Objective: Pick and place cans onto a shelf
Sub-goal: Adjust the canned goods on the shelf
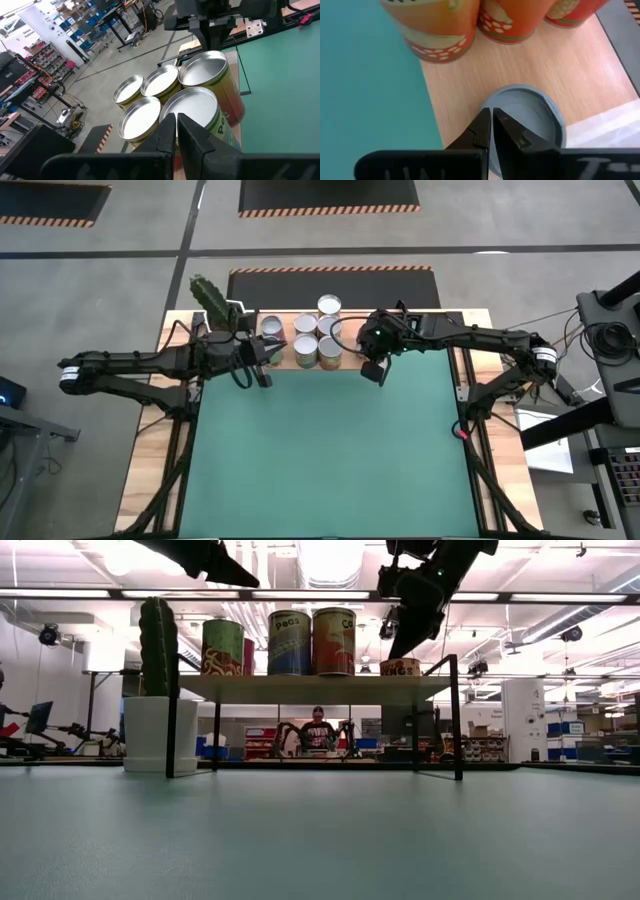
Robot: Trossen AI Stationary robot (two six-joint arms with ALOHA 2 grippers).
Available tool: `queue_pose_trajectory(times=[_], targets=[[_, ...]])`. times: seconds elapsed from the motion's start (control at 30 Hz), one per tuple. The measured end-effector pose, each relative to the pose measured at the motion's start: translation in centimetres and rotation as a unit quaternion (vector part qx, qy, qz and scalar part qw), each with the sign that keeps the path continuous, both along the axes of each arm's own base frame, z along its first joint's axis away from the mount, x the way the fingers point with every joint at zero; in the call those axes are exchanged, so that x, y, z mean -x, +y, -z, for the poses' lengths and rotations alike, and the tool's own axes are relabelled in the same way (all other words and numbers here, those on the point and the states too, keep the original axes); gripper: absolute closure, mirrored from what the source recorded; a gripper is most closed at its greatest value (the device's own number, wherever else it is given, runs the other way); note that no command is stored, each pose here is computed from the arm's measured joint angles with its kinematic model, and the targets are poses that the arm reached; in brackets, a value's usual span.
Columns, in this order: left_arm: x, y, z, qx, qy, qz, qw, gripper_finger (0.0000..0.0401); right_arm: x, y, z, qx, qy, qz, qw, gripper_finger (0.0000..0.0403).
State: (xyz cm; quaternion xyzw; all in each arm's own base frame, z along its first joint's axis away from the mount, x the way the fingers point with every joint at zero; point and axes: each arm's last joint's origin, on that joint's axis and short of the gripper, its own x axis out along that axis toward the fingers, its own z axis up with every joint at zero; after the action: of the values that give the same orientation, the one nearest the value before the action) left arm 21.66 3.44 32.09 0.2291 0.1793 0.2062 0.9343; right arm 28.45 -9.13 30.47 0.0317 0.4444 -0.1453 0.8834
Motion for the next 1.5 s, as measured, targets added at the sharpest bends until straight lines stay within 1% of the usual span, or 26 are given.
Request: queue_pose_trajectory(times=[0.13,0.33,0.4,0.57,0.77,0.9,1.1,1.2,1.5], targets=[[0.0,0.0,0.0,0.0,0.0,0.0,1.0,0.0401,0.0,0.0,-0.1,0.003,0.002,0.004,1.0,0.0394],[0.0,0.0,0.0,0.0,0.0,0.0,1.0,0.0401,0.2,-0.3,-0.3,0.042,0.016,0.024,0.999,0.0394],[0.0,0.0,0.0,0.0,0.0,0.0,1.0,0.0401,0.2,-0.3,-0.2,0.046,0.02,0.026,0.998,0.0394],[0.0,0.0,0.0,0.0,0.0,0.0,1.0,0.0401,0.0,-0.4,0.7,0.044,0.031,0.025,0.998,0.0394],[0.0,0.0,0.0,0.0,0.0,0.0,1.0,0.0401,-0.4,-0.5,1.2,0.044,0.025,0.018,0.999,0.0394],[0.0,0.0,0.0,0.0,0.0,0.0,1.0,0.0401,-0.6,-0.4,1.2,0.032,0.013,0.002,0.999,0.0394],[0.0,0.0,0.0,0.0,0.0,0.0,1.0,0.0401,-0.5,-0.4,1.2,0.028,0.015,-0.006,0.999,0.0394],[0.0,0.0,0.0,0.0,0.0,0.0,1.0,0.0401,-0.5,-0.2,1.2,0.011,0.01,-0.021,1.0,0.0394],[0.0,0.0,0.0,0.0,0.0,0.0,1.0,0.0401,-0.5,-0.2,0.6,0.018,0.016,-0.028,0.999,0.0394]])
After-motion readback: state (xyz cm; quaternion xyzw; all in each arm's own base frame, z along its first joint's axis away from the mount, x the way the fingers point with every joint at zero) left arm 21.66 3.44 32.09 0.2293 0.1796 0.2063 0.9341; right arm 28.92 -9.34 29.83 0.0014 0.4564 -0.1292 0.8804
